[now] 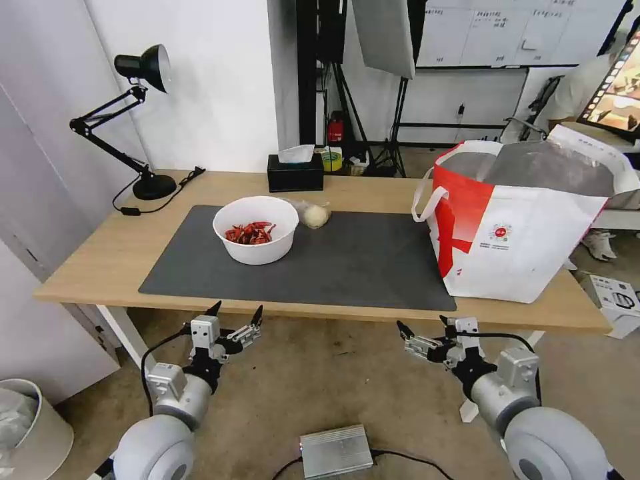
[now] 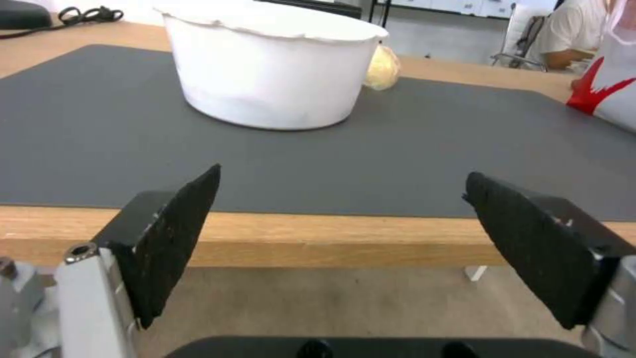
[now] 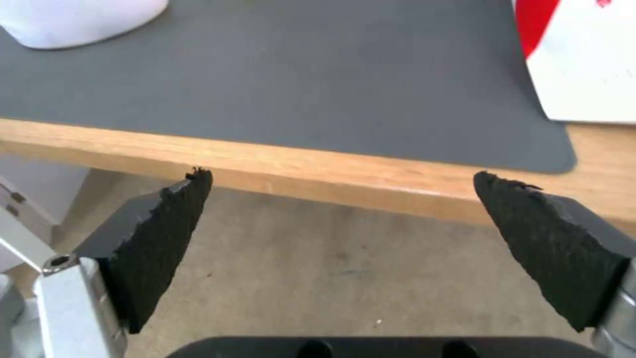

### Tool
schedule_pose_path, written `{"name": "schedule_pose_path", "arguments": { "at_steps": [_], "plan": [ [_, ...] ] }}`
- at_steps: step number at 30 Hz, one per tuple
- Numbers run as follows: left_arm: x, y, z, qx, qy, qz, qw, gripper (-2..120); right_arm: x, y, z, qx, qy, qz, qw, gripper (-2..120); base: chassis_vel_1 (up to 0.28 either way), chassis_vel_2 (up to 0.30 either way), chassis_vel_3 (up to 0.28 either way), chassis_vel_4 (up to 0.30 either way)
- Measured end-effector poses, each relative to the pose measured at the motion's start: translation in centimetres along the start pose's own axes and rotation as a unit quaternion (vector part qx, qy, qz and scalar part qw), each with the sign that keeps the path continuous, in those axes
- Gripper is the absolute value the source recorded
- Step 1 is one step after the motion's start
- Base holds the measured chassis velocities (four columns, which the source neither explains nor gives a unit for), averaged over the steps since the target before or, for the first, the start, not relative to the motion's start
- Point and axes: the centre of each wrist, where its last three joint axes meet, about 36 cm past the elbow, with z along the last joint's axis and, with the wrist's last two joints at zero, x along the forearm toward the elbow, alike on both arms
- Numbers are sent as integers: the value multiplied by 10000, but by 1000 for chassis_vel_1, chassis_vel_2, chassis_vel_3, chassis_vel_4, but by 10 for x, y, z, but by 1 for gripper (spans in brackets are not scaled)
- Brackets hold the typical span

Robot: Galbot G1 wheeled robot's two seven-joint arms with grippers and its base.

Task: Pick up the trash from the table and place it into the takeout bag.

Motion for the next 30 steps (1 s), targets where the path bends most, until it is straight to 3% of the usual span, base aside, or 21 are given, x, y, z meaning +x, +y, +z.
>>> {"name": "schedule_pose_path", "arguments": {
  "at_steps": [30],
  "plan": [
    [1,-1,3,0,74,13,10000,100,-2,0,5,-5,-27,144,9999,100,0,0,0,0]
  ]
}}
